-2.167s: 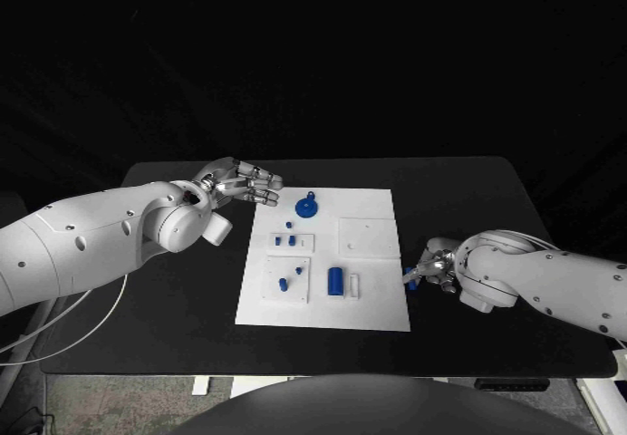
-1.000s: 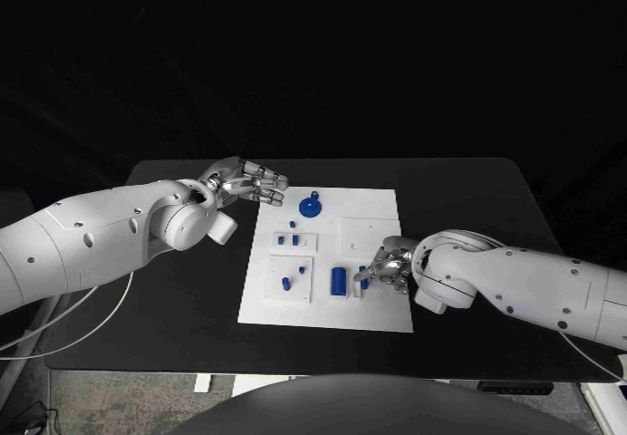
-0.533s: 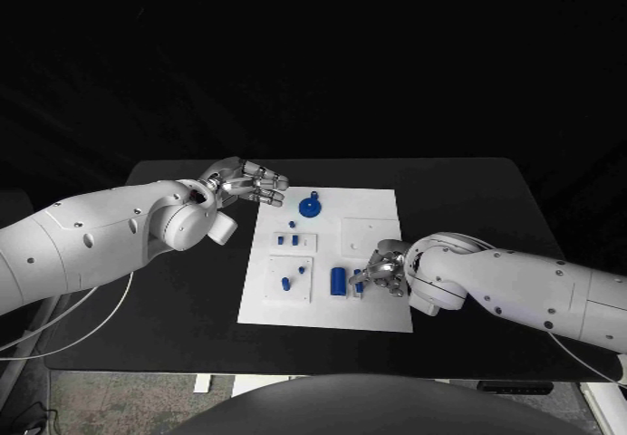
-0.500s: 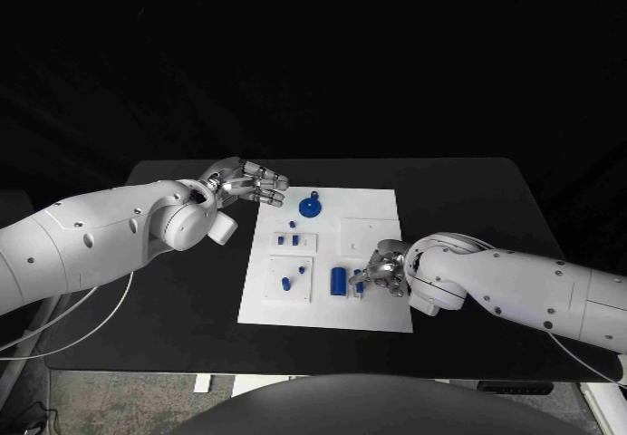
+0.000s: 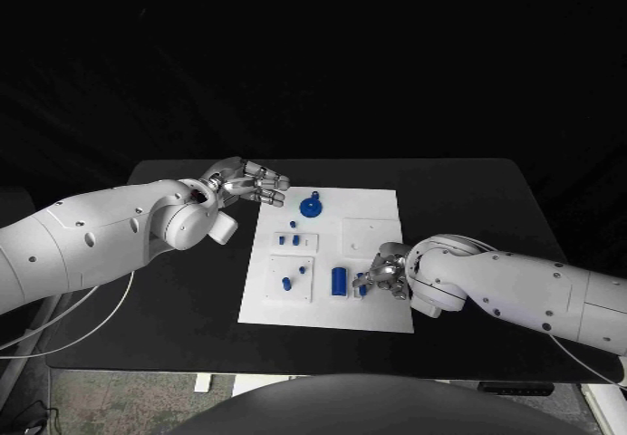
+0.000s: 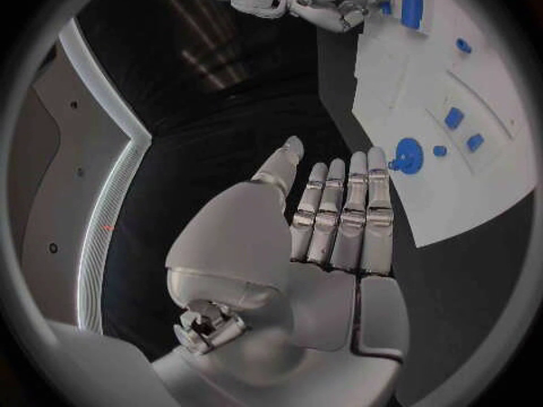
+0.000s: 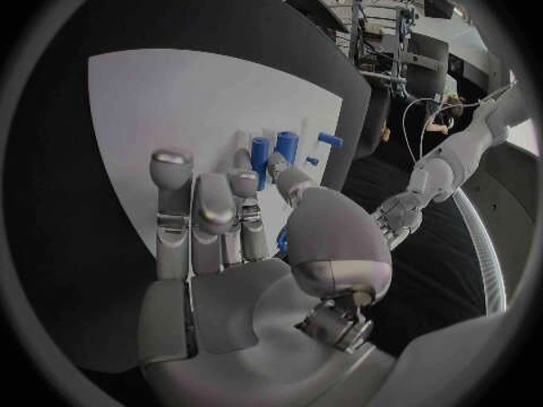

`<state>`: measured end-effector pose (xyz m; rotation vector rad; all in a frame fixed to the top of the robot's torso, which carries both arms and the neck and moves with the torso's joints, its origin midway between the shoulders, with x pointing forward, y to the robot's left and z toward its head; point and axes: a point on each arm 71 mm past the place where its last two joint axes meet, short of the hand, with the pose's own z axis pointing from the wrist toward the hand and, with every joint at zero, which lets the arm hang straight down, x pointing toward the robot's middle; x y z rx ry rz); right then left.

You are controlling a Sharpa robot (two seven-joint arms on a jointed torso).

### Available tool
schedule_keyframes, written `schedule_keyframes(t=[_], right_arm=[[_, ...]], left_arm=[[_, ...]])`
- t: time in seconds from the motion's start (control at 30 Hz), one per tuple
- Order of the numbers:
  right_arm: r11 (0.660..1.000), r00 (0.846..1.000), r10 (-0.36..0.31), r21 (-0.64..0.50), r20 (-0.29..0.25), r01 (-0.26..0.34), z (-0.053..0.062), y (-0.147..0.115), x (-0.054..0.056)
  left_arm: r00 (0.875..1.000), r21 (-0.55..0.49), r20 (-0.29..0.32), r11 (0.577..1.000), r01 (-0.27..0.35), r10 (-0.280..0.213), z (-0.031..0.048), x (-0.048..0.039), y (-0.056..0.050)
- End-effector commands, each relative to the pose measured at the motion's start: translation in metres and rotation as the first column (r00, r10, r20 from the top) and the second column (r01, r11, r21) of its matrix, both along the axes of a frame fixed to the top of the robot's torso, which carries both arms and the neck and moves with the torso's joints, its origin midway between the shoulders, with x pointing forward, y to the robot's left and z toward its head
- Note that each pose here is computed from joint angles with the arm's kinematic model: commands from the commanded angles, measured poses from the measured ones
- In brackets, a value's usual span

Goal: Assemble the parts on the task board

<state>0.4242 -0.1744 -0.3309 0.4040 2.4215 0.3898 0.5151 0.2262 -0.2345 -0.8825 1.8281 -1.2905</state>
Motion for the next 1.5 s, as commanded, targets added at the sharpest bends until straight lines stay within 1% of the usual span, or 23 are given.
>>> schedule_keyframes(t=[0.03,0.9,1.5], right_arm=[[0.999,1.0,0.025,-0.022,-0.016,-0.026,-0.0017,0.0009,-0.0016],[0.999,0.999,0.027,-0.022,-0.019,-0.028,-0.0056,0.007,-0.0024],[1.0,1.0,0.019,0.016,0.001,-0.019,-0.0067,0.0084,-0.0012]], left_arm=[[1.0,-0.008,-0.003,1.0,0.017,-0.017,0.0006,-0.0008,-0.0024],[1.0,-0.008,-0.006,1.0,0.02,-0.02,0.0004,-0.001,-0.0027],[1.0,-0.007,-0.008,1.0,0.021,-0.021,0.0002,-0.0008,-0.0024]])
